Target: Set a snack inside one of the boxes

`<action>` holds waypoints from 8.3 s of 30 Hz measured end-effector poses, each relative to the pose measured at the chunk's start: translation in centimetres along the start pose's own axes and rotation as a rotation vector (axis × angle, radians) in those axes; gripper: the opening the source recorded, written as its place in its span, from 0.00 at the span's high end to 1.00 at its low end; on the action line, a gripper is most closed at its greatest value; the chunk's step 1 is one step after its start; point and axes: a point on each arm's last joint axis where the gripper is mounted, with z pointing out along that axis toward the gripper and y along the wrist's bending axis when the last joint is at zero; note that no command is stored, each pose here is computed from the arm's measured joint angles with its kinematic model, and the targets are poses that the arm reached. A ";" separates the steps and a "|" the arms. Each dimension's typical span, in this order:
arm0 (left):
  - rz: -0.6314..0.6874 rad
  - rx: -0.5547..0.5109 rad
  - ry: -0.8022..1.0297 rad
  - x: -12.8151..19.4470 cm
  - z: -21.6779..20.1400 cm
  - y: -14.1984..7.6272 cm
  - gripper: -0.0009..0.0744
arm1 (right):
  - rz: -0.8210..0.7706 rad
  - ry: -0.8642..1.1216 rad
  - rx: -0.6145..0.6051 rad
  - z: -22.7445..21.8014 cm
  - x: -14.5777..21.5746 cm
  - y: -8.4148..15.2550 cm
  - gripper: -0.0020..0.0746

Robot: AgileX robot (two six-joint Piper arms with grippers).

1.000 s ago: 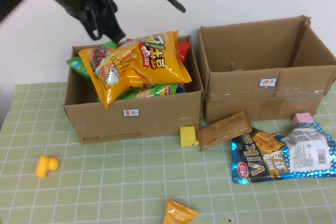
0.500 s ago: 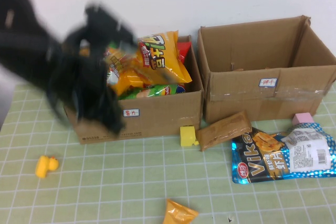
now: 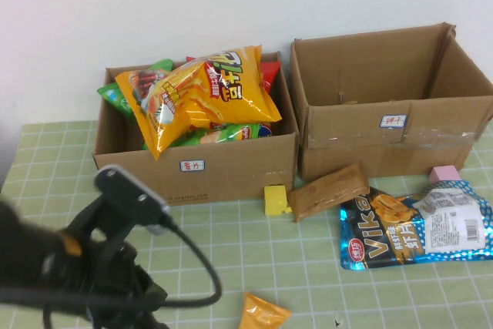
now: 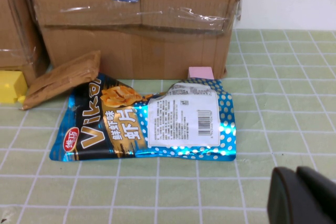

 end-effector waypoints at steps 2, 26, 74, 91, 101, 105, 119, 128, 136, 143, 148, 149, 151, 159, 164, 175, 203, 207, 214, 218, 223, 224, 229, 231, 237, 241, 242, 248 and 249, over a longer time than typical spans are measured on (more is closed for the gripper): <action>-0.038 -0.017 -0.054 0.8 0.2 0.0 0.99 | 0.000 0.000 0.000 0.0 0.0 0.0 0.98; 0.492 0.103 0.085 -0.1 5.6 -7.9 0.96 | 0.000 0.000 0.000 0.0 0.0 0.0 0.98; 0.303 -0.192 0.492 -12.6 19.6 -7.1 0.55 | 0.000 0.000 0.000 0.0 0.0 0.0 0.98; 0.333 -0.219 -0.589 -29.6 6.8 -8.1 0.55 | 0.000 0.000 0.000 0.0 0.0 0.0 0.98; 0.139 -0.210 -0.663 -30.0 14.9 -1.7 0.55 | 0.000 0.000 0.000 0.0 0.0 0.0 0.98; 0.115 -0.213 -0.637 -29.2 18.3 0.0 0.54 | 0.000 0.000 0.000 0.0 0.0 0.0 0.98; 0.161 -0.320 -0.452 -29.3 12.9 0.4 0.45 | 0.000 0.000 0.000 0.0 0.0 0.0 0.98; 0.401 -0.378 -0.321 -28.1 0.4 -2.6 0.94 | 0.000 0.000 0.000 0.0 0.0 0.0 0.98; 0.480 -0.209 -0.177 -24.7 -5.8 -4.9 0.99 | 0.000 0.000 0.000 0.0 0.0 0.0 0.98; 0.492 -0.080 -0.264 -19.2 -9.6 -6.7 0.99 | 0.000 0.000 0.000 0.0 0.0 0.0 0.98; 0.419 -0.102 -0.370 -13.2 -10.7 -6.3 0.99 | 0.000 0.000 0.000 0.0 0.0 0.0 0.98; 0.399 -0.109 -0.391 -11.8 -10.6 -6.2 0.99 | 0.000 0.000 0.000 0.0 0.0 0.0 0.98; 0.361 -0.123 -0.439 -9.4 -10.3 -5.9 0.99 | 0.000 0.000 0.000 0.0 0.0 0.0 0.98; 0.234 -0.126 -0.538 -1.4 -9.8 -5.1 0.99 | 0.000 0.000 0.000 0.0 0.0 0.0 0.98; 0.178 -0.079 -0.482 0.5 -9.7 -5.3 0.99 | 0.000 0.000 0.000 0.0 0.0 0.0 0.98; 0.195 -0.124 -0.330 1.9 -9.1 -4.7 0.99 | 0.000 0.000 0.000 0.0 0.0 0.0 0.98; -0.285 -0.665 -1.032 16.9 -5.1 0.2 0.99 | 0.000 0.000 0.000 0.0 0.0 0.0 0.98; -0.353 -0.735 -0.982 17.9 -4.2 0.7 0.99 | 0.000 0.000 0.000 0.0 0.0 0.0 0.98; -0.363 -0.759 -0.882 18.6 -3.2 1.0 0.99 | 0.000 0.000 0.000 0.0 0.0 0.0 0.98; -0.315 -0.751 -0.803 18.8 -2.7 0.8 0.99 | 0.000 0.000 0.000 0.0 0.0 0.0 0.98; -0.308 -0.713 -0.775 18.9 -2.4 0.6 0.99 | 0.000 0.000 0.000 0.0 0.0 0.0 0.98; -0.302 -0.702 -0.777 18.8 -2.3 0.6 0.99 | 0.000 0.000 0.000 0.0 0.0 0.0 0.98; -0.278 -0.650 -0.783 18.7 -2.2 0.3 0.99 | 0.000 0.000 0.000 0.0 0.0 0.0 0.98; -0.270 -0.636 -0.785 18.6 -2.2 0.3 0.99 | 0.000 0.000 0.000 0.0 0.0 0.0 0.98; -0.290 -0.609 -0.796 18.6 -2.1 0.2 0.99 | 0.000 0.000 0.000 0.0 0.0 0.0 0.98; -0.294 -0.605 -0.795 18.6 -2.1 0.1 0.99 | 0.000 0.000 0.000 0.0 0.0 0.0 0.98; -0.294 -0.605 -0.795 18.6 -2.1 0.1 0.99 | 0.000 0.000 0.000 0.0 0.0 0.0 0.98; -0.295 -0.605 -0.796 18.6 -2.1 0.1 0.99 | 0.000 0.000 0.000 0.0 0.0 0.0 0.98; -0.294 -0.605 -0.797 18.6 -2.1 0.1 0.99 | 0.000 0.000 0.000 0.0 0.0 0.0 0.98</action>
